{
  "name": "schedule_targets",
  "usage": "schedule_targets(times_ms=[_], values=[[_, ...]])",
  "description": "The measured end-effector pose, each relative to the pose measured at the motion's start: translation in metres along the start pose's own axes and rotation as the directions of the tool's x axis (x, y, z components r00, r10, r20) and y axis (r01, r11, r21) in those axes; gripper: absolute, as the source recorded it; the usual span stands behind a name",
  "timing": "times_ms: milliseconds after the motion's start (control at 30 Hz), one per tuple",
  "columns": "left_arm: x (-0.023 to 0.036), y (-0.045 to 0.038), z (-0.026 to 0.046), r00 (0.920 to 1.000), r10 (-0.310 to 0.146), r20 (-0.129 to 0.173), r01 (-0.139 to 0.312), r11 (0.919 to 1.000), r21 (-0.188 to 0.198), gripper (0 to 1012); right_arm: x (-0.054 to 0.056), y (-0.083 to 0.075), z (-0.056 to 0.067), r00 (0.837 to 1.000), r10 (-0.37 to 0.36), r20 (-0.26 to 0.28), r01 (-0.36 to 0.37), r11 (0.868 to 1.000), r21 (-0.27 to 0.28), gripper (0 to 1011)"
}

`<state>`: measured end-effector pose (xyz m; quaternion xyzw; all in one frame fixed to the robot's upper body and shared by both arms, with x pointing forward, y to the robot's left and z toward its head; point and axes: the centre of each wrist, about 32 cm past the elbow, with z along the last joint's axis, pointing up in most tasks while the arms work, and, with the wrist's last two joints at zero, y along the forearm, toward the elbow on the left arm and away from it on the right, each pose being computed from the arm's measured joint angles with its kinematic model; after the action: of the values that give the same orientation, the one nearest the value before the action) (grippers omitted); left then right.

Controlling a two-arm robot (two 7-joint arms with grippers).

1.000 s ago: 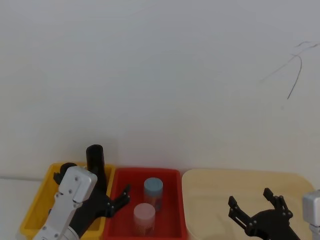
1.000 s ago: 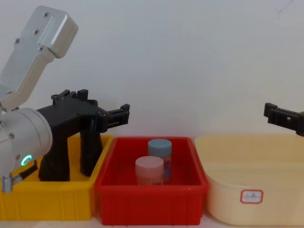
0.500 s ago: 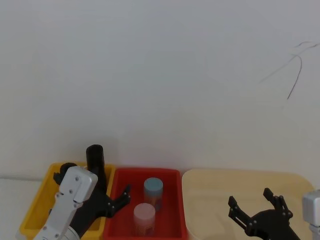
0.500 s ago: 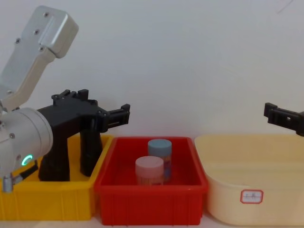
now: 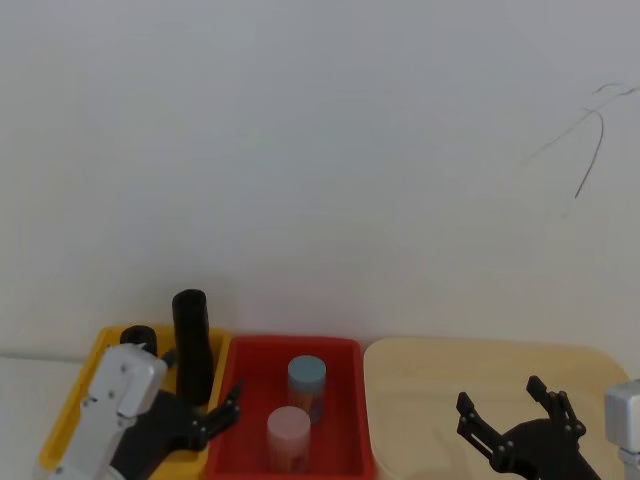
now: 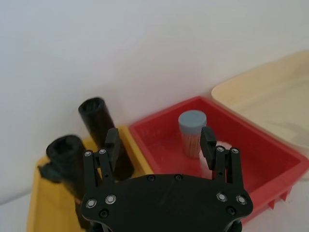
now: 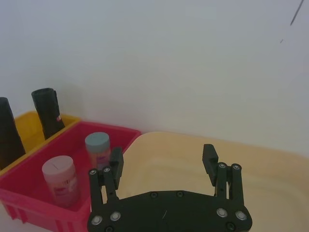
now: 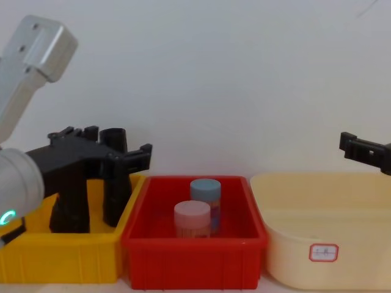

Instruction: Pick up the garbage bag with the one hand and transfer it to the other hand.

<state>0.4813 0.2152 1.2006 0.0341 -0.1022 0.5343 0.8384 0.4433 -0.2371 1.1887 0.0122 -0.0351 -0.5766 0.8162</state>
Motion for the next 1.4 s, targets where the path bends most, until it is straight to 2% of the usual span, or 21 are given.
schedule_targets(times_ms=[67, 100, 167, 200, 267, 300, 600, 633, 900, 1000, 1133, 1400], values=[[0.0029, 0.0028, -0.0009, 1.0000, 0.001, -0.009, -0.001, 1.0000, 0.008, 1000, 0.000, 0.000, 0.000, 1.000, 0.000, 0.000, 0.000, 1.000, 0.000, 1001], [0.0069, 0.0060, -0.0019, 0.9998, 0.005, -0.017, -0.004, 0.9999, 0.017, 1000, 0.000, 0.000, 0.000, 1.000, 0.000, 0.000, 0.000, 1.000, 0.000, 1001], [0.0103, 0.0088, -0.0029, 0.9997, 0.005, -0.025, -0.005, 0.9997, 0.024, 1000, 0.000, 0.000, 0.000, 1.000, 0.000, 0.000, 0.000, 1.000, 0.000, 1001], [0.0145, 0.0119, -0.0040, 0.9994, 0.009, -0.032, -0.008, 0.9994, 0.034, 1000, 0.000, 0.000, 0.000, 1.000, 0.000, 0.000, 0.000, 1.000, 0.000, 1001], [0.0184, 0.0143, -0.0047, 0.9991, 0.011, -0.040, -0.009, 0.9991, 0.041, 1000, 0.000, 0.000, 0.000, 1.000, 0.000, 0.000, 0.000, 1.000, 0.000, 1001], [0.0230, 0.0169, -0.0056, 0.9988, 0.013, -0.048, -0.011, 0.9987, 0.050, 1000, 0.000, 0.000, 0.000, 1.000, 0.000, 0.000, 0.000, 1.000, 0.000, 1001], [0.0419, 0.0244, -0.0082, 0.9958, 0.037, -0.084, -0.029, 0.9959, 0.085, 1000, 0.000, 0.000, 0.000, 1.000, 0.000, 0.000, 0.000, 1.000, 0.000, 1001], [0.0621, 0.0014, -0.0255, 0.9836, 0.129, -0.126, -0.102, 0.9732, 0.206, 1000, 0.000, 0.000, 0.000, 1.000, 0.000, 0.000, 0.000, 1.000, 0.000, 1001], [0.0619, -0.0012, -0.0258, 0.9835, 0.132, -0.124, -0.105, 0.9726, 0.208, 1000, 0.000, 0.000, 0.000, 1.000, 0.000, 0.000, 0.000, 1.000, 0.000, 1001], [0.0622, -0.0067, -0.0263, 0.9826, 0.141, -0.121, -0.114, 0.9713, 0.209, 1000, 0.000, 0.000, 0.000, 1.000, 0.000, 0.000, 0.000, 1.000, 0.000, 1001], [0.0623, -0.0184, -0.0275, 0.9803, 0.161, -0.114, -0.135, 0.9692, 0.206, 1000, 0.000, 0.000, 0.000, 1.000, 0.000, 0.000, 0.000, 1.000, 0.000, 1001], [0.0611, -0.0328, -0.0279, 0.9774, 0.184, -0.104, -0.161, 0.9668, 0.199, 1000, 0.000, 0.000, 0.000, 1.000, 0.000, 0.000, 0.000, 1.000, 0.000, 1001]])
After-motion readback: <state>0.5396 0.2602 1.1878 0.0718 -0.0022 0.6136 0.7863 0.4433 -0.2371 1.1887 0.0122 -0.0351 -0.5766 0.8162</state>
